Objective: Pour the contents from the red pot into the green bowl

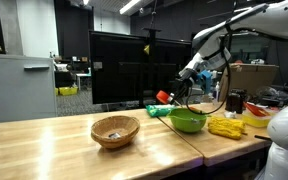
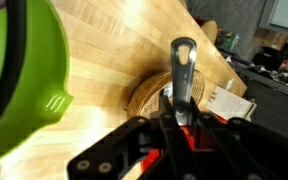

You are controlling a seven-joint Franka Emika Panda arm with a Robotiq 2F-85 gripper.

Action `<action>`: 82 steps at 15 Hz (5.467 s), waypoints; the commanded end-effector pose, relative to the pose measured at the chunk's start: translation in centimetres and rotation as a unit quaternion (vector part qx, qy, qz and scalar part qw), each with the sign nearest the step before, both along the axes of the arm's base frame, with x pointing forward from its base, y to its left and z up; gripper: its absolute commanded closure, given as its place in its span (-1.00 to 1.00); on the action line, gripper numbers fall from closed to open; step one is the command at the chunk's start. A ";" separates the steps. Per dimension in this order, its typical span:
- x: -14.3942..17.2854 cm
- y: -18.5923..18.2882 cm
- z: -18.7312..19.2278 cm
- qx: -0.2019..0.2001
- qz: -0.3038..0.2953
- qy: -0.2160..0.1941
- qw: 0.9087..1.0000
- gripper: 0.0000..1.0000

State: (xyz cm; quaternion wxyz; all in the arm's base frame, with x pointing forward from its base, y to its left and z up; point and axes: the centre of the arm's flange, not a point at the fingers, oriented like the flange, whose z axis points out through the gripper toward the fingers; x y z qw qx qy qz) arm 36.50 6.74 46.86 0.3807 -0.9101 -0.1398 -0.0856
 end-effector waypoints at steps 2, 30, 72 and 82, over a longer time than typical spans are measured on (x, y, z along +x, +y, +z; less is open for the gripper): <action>1.7 2.7 3.6 -0.131 -0.002 0.025 0.991 0.92; 10.6 3.6 6.9 -0.402 0.210 0.566 0.689 0.92; 12.9 -0.1 -8.6 -0.300 0.369 0.741 0.473 0.92; 8.3 3.0 -6.2 -0.230 0.389 0.716 0.532 0.92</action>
